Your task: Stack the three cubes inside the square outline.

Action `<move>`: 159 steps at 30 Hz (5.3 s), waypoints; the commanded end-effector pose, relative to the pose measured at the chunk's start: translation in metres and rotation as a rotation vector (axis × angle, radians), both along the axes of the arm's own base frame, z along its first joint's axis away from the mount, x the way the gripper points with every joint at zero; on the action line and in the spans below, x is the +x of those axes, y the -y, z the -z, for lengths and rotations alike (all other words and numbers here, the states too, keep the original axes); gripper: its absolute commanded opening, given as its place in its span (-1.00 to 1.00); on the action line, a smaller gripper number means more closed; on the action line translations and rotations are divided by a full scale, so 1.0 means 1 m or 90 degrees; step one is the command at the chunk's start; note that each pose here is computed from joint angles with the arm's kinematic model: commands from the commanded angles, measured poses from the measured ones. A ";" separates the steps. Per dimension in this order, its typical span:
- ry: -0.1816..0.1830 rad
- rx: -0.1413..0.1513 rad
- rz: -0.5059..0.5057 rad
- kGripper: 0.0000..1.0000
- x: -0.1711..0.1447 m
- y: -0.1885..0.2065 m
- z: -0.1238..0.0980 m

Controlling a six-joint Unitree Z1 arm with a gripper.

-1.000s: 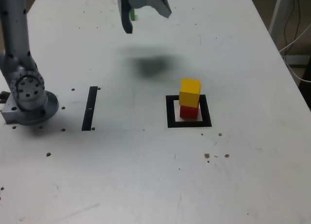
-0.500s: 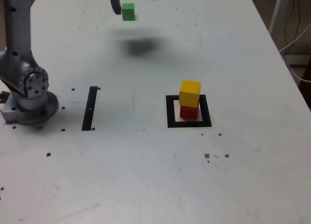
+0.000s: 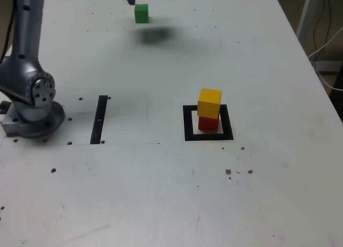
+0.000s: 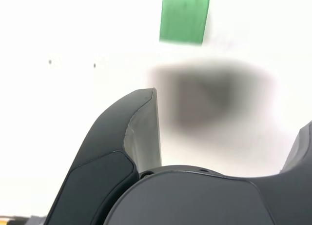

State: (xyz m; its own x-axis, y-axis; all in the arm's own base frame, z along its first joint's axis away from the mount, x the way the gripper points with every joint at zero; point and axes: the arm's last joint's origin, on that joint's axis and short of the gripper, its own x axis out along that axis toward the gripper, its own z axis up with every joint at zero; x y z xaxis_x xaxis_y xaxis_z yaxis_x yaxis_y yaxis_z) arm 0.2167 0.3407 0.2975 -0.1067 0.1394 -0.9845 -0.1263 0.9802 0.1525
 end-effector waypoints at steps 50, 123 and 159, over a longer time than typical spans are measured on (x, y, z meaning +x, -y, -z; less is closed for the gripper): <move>-0.108 -0.102 0.030 0.39 0.002 -0.083 0.073; -0.033 -0.106 0.161 -0.52 0.098 0.100 -0.002; -0.023 -0.104 0.247 -0.52 0.109 0.326 -0.043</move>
State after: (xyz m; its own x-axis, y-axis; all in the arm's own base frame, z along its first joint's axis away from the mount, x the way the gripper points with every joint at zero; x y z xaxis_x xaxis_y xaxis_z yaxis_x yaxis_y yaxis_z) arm 0.3264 0.0157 0.3402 -0.1087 0.0208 -0.9939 0.2613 0.9652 -0.0084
